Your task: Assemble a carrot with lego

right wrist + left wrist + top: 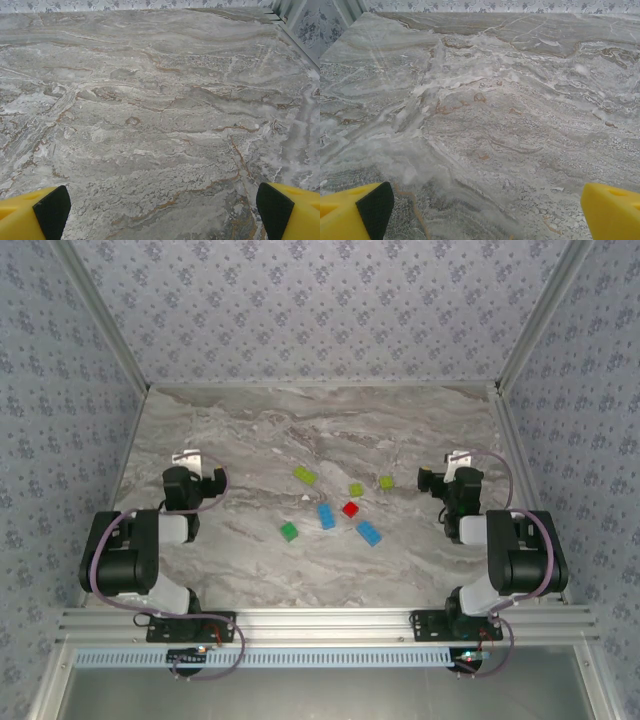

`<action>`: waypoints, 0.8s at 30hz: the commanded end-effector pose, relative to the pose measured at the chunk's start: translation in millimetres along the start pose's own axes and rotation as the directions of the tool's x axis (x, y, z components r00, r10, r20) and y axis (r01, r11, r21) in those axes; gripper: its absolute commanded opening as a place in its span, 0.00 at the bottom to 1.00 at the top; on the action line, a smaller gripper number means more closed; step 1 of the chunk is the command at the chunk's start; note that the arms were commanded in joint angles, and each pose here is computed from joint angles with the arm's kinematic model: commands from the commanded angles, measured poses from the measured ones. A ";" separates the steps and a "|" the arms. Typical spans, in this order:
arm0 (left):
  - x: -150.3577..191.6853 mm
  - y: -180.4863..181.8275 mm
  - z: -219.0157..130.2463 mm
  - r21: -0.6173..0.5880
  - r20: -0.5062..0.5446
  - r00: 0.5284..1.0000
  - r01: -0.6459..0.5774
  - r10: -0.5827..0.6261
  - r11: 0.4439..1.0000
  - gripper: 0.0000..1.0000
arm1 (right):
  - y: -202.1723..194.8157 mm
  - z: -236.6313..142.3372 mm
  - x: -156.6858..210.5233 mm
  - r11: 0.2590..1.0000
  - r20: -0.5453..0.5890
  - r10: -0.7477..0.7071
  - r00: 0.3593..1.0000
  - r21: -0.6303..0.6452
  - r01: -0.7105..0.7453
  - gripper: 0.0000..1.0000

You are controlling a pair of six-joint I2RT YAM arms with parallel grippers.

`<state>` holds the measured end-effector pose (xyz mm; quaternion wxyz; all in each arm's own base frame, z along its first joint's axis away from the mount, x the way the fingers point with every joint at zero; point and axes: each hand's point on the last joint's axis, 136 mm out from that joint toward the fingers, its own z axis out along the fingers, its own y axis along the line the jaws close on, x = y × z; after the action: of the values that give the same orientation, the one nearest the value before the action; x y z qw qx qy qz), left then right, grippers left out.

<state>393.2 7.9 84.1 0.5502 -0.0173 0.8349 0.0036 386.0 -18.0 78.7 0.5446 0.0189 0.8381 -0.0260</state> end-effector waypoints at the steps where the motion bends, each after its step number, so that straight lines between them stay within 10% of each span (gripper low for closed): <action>1: -5.7 -0.4 2.2 0.013 0.012 1.000 -0.003 0.003 1.000 0.98 | -0.4 2.1 -4.7 1.000 0.007 -0.008 1.000 0.000 0.008 1.00; 24: -6.0 -0.3 2.1 0.013 0.014 1.000 -0.004 0.004 1.000 0.98 | -0.7 2.1 -4.8 1.000 0.007 -0.005 1.000 -0.004 0.005 1.00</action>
<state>393.2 9.0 84.1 0.5502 -0.0181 0.8348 0.0033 385.9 -18.1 78.7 0.5444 0.0189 0.8382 -0.0259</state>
